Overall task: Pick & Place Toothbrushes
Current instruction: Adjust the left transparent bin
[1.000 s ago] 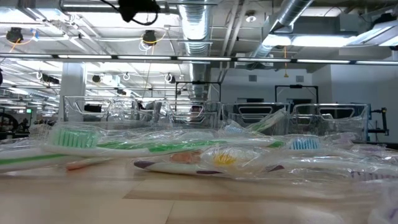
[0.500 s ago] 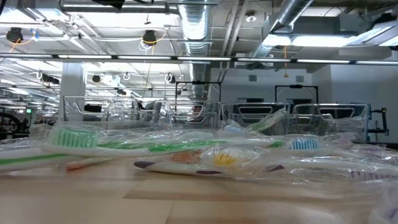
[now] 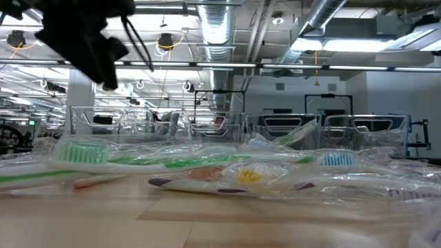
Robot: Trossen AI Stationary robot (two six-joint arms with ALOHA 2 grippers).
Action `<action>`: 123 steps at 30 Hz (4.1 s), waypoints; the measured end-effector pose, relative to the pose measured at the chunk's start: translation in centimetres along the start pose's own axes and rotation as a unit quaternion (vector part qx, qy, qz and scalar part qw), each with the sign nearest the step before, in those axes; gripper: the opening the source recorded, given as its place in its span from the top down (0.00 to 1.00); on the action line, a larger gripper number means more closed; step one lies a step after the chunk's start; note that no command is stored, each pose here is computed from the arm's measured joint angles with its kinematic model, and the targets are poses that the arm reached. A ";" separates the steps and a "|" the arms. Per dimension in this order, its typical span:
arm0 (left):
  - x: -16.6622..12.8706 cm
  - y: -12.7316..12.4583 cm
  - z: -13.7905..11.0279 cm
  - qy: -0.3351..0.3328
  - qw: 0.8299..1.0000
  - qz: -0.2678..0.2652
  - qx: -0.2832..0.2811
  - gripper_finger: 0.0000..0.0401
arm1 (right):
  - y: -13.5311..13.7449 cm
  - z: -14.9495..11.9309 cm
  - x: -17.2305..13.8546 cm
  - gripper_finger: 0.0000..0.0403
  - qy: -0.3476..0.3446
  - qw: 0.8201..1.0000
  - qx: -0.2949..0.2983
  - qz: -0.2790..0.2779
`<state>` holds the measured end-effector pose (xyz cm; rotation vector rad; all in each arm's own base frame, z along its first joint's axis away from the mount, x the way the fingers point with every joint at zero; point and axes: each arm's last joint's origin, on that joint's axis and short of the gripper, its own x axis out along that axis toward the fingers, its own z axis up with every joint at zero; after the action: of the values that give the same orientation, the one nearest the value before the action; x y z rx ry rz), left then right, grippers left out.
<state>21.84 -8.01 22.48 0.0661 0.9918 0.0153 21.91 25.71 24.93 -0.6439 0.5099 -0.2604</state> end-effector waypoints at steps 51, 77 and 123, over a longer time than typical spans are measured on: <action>5.0 4.8 -3.4 0.077 0.974 0.092 0.192 0.63 | -1.1 -0.1 2.6 0.63 0.054 0.998 0.031 0.034; 7.8 8.2 -4.2 0.149 0.976 0.099 0.128 0.63 | -1.0 -0.1 2.6 0.63 0.055 0.997 0.040 0.040; 7.9 7.4 -5.6 0.160 0.981 0.026 0.106 0.77 | -1.1 -0.1 2.8 0.63 0.058 0.997 0.040 0.037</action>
<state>21.54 -0.02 13.30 0.2921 1.3103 -0.0325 24.13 23.69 24.51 -0.5327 0.6308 -0.2474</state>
